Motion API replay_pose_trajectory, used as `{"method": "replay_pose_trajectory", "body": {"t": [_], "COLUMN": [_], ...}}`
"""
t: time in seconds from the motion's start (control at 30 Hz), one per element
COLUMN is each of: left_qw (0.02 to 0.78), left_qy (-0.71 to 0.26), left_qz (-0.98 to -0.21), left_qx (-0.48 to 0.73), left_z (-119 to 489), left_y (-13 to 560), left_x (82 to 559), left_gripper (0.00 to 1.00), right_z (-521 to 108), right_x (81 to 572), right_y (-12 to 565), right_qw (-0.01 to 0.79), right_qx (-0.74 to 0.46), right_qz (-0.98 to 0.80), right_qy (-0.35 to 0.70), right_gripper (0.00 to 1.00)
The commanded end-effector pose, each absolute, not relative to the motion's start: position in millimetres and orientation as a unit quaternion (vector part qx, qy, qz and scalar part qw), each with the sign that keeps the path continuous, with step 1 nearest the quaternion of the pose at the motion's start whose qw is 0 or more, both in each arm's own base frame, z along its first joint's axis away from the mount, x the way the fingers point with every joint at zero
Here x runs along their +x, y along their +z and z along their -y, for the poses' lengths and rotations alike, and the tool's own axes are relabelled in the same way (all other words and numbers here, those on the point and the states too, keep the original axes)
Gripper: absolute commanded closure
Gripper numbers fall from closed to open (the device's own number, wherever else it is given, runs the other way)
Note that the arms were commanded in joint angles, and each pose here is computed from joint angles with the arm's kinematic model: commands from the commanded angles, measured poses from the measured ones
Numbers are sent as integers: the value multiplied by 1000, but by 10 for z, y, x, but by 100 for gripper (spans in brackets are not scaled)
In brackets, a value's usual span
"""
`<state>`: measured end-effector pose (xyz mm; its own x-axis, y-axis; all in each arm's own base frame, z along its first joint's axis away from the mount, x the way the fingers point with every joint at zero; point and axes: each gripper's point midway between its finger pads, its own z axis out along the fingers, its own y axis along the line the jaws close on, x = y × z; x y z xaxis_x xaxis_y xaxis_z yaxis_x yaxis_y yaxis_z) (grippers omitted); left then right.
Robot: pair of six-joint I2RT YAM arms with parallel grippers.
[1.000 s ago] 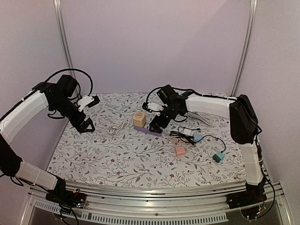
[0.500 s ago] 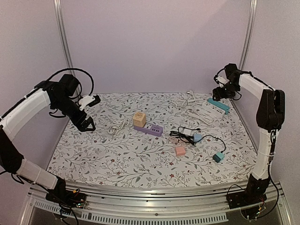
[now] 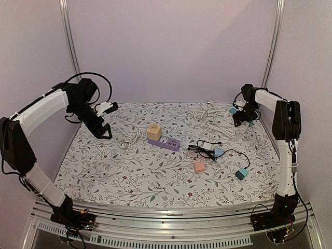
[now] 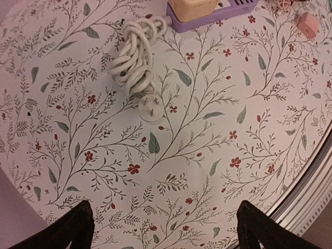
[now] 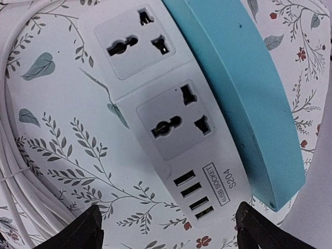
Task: Insert the plug
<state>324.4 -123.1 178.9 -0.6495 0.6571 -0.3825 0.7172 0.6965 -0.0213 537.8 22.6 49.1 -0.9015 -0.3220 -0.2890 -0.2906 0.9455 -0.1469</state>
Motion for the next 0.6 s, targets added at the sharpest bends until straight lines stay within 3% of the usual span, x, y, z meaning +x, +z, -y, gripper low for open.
{"method": "replay_pose_trajectory", "body": {"t": [0.0, 0.47, 0.57], "left_qw": [165, 151, 153], "left_qy": [-84, -77, -77], "left_qz": [-905, -907, -906], "left_qx": [383, 385, 386], "left_z": [1264, 1259, 1268], "left_y": [1758, 1670, 1683], "left_x": [3324, 3379, 3389], "left_gripper": [5, 7, 7], "right_z": [-172, -272, -293], "right_x": [5481, 5524, 5334], "right_y": [529, 111, -8], "right_qw": [165, 128, 85], "right_qx": [-175, -188, -192], "right_qz": [-969, -974, -977], "right_qy": [-57, 21, 31], "right_gripper": [12, 9, 15]}}
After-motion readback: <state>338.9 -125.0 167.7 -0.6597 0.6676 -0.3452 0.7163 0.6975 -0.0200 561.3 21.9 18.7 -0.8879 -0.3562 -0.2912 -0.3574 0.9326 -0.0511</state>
